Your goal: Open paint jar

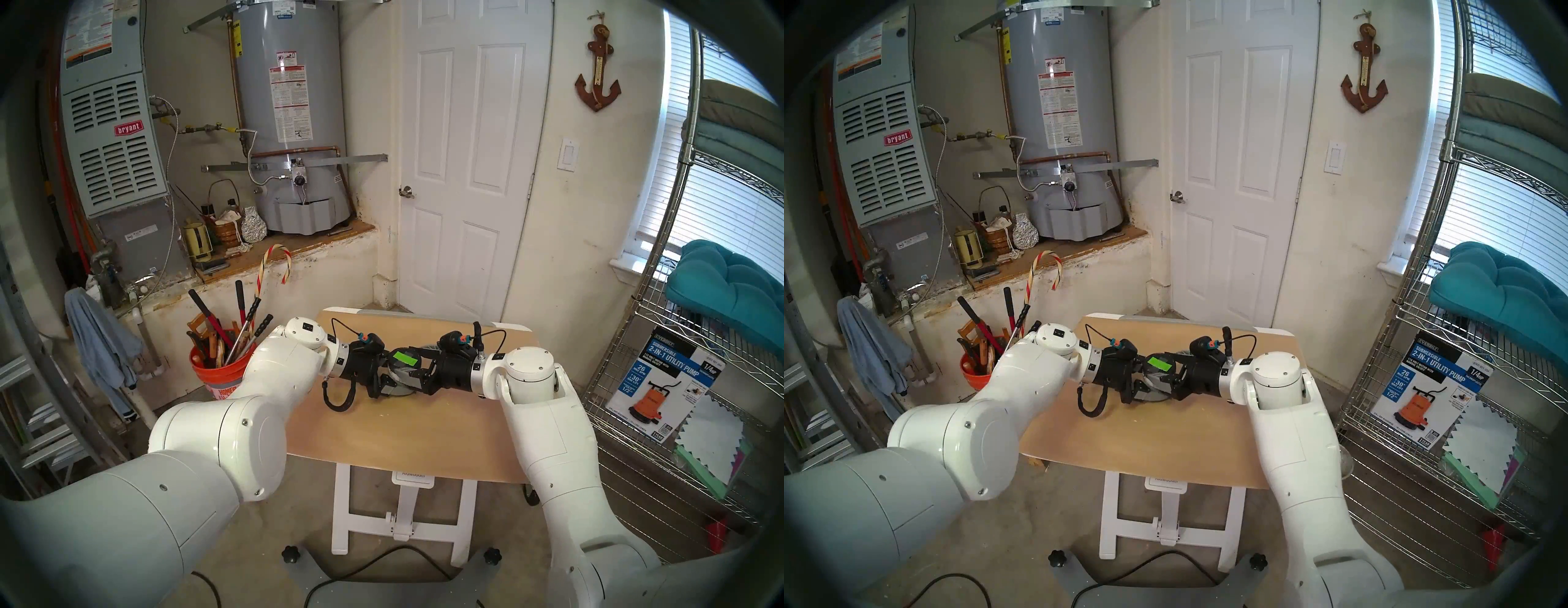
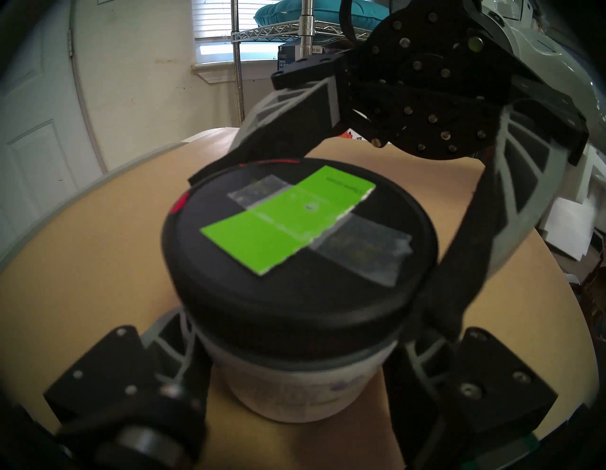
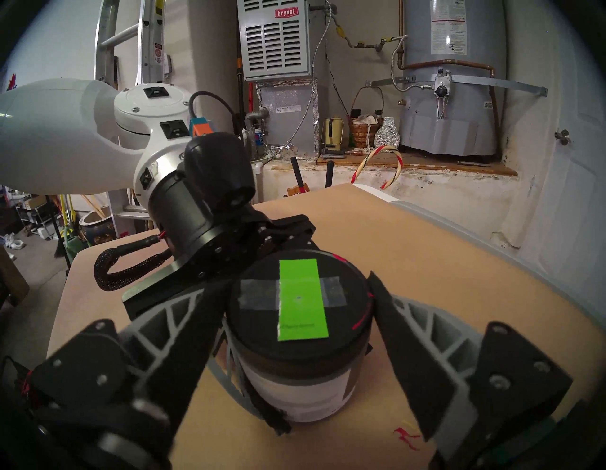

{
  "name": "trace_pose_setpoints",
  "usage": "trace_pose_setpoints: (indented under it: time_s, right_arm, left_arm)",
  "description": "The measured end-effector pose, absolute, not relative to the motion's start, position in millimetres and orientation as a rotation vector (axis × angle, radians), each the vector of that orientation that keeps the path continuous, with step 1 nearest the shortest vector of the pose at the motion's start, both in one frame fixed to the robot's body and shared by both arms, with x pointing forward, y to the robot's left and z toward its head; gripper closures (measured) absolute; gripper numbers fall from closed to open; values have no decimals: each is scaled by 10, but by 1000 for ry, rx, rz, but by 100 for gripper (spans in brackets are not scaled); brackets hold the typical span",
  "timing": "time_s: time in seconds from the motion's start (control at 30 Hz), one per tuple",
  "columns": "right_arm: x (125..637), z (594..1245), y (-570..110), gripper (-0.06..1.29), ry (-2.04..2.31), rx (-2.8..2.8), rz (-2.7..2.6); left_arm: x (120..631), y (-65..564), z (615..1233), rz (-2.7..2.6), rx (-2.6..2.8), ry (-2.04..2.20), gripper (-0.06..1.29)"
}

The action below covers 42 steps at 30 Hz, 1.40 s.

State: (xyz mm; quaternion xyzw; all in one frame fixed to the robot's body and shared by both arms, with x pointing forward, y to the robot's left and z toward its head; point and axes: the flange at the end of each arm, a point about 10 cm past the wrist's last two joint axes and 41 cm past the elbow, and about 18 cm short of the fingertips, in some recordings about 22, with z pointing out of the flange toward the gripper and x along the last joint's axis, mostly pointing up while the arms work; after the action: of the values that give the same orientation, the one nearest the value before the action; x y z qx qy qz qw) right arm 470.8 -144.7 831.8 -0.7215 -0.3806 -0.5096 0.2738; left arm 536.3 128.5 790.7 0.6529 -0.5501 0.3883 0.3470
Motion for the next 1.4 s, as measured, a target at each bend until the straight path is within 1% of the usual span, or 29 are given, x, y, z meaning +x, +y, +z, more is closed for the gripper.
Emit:
trace_pose_setpoints:
  time_s: [0.03, 0.07, 0.17, 0.27, 0.33, 0.5, 0.53, 0.57, 0.6, 0.63, 0.67, 0.8, 0.87, 0.9, 0.97, 1.4]
  right_arm:
    - [4708, 8318, -1448, 29, -1024, -1940, -1371]
    - [4708, 8319, -1448, 25, -1025, -1939, -1370]
    - [4707, 8322, -1448, 21, -1024, -1937, -1371]
    - [4704, 8320, -1447, 20, -1020, -1937, -1371]
    - [4703, 8319, -1448, 16, -1017, -1937, -1371]
    - [4694, 8310, -1446, 16, -1005, -1943, -1365]
    - [4694, 8310, -1445, 20, -1005, -1943, -1365]
    - [4694, 8309, -1443, 30, -1005, -1943, -1366]
    - [4694, 8309, -1441, 36, -1005, -1944, -1367]
    - [4695, 8309, -1440, 36, -1007, -1943, -1369]
    - [4696, 8309, -1438, 40, -1009, -1943, -1371]
    - [4710, 8299, -1436, 47, -1015, -1939, -1380]
    - [4722, 8292, -1434, 54, -1020, -1936, -1382]
    - [4730, 8289, -1433, 54, -1023, -1934, -1383]
    - [4747, 8286, -1430, 59, -1035, -1930, -1385]
    - [4970, 8294, -1499, 60, -1216, -1832, -1349]
  left_arm:
    - [5362, 1285, 7907, 1007, 1693, -1427, 46]
    - [5362, 1284, 7907, 1007, 1693, -1428, 46]
    - [5360, 1281, 7907, 1006, 1691, -1429, 46]
    - [5359, 1280, 7907, 1005, 1689, -1429, 46]
    - [5358, 1280, 7907, 1005, 1689, -1430, 46]
    - [5358, 1284, 7906, 1005, 1690, -1430, 46]
    - [5359, 1285, 7906, 1005, 1690, -1430, 46]
    - [5359, 1287, 7906, 1005, 1691, -1430, 46]
    - [5359, 1288, 7906, 1005, 1691, -1430, 46]
    - [5360, 1290, 7907, 1005, 1691, -1430, 46]
    - [5361, 1292, 7907, 1006, 1692, -1430, 46]
    - [5365, 1299, 7909, 1008, 1694, -1429, 46]
    - [5368, 1305, 7911, 1009, 1697, -1429, 46]
    - [5370, 1308, 7912, 1010, 1698, -1429, 46]
    - [5374, 1314, 7913, 1013, 1701, -1429, 46]
    - [5394, 1336, 7915, 1030, 1717, -1421, 46]
